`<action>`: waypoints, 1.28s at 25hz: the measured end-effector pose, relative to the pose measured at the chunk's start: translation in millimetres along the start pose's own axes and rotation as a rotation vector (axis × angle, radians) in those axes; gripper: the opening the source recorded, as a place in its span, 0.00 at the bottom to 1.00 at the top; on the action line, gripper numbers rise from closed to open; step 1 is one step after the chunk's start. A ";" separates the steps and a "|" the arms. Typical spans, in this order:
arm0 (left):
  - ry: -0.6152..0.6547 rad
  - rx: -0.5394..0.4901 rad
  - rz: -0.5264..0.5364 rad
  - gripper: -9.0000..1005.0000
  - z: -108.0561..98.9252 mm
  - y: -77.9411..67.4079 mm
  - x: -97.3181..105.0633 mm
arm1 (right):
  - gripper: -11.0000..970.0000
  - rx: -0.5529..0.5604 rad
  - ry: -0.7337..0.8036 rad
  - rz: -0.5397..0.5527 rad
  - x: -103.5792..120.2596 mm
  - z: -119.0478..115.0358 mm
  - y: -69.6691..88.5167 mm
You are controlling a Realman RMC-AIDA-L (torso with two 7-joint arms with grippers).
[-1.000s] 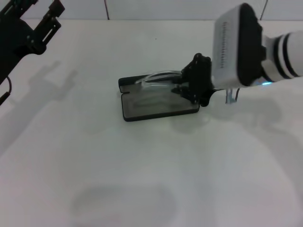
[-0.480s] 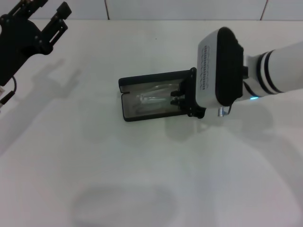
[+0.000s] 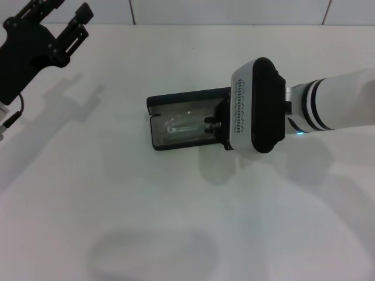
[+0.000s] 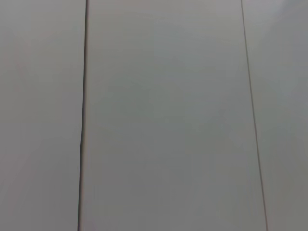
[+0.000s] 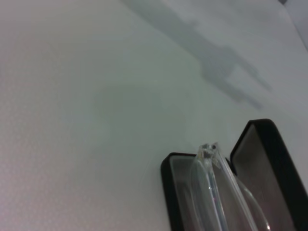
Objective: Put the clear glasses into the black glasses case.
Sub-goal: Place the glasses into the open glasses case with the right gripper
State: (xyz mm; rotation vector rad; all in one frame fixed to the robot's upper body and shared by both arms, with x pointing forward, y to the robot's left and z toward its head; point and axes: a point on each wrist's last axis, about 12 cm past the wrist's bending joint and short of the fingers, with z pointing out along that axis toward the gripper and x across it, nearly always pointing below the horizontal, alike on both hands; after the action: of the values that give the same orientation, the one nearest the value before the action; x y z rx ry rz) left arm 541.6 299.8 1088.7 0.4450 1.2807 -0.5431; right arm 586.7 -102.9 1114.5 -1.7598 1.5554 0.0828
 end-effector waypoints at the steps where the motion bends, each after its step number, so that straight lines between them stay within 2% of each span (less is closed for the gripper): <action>1: 0.002 0.001 0.000 0.60 0.3 -0.3 0.3 | 0.20 0.005 -0.001 0.000 -0.1 0.1 -0.3; 12: 0.006 0.007 0.000 0.60 1.5 -1.2 0.9 | 0.20 0.026 0.001 -0.012 0.4 0.6 -2.2; 32: 0.025 0.005 -0.006 0.60 4.6 -2.1 3.9 | 0.22 0.010 -0.012 -0.044 -3.3 0.2 8.7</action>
State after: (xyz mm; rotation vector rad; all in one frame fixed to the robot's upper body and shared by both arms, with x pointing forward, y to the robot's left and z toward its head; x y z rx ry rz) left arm 544.5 294.9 1086.0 0.4531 1.3049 -0.5473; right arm 578.4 -99.7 1111.7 -1.7817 1.5054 0.0638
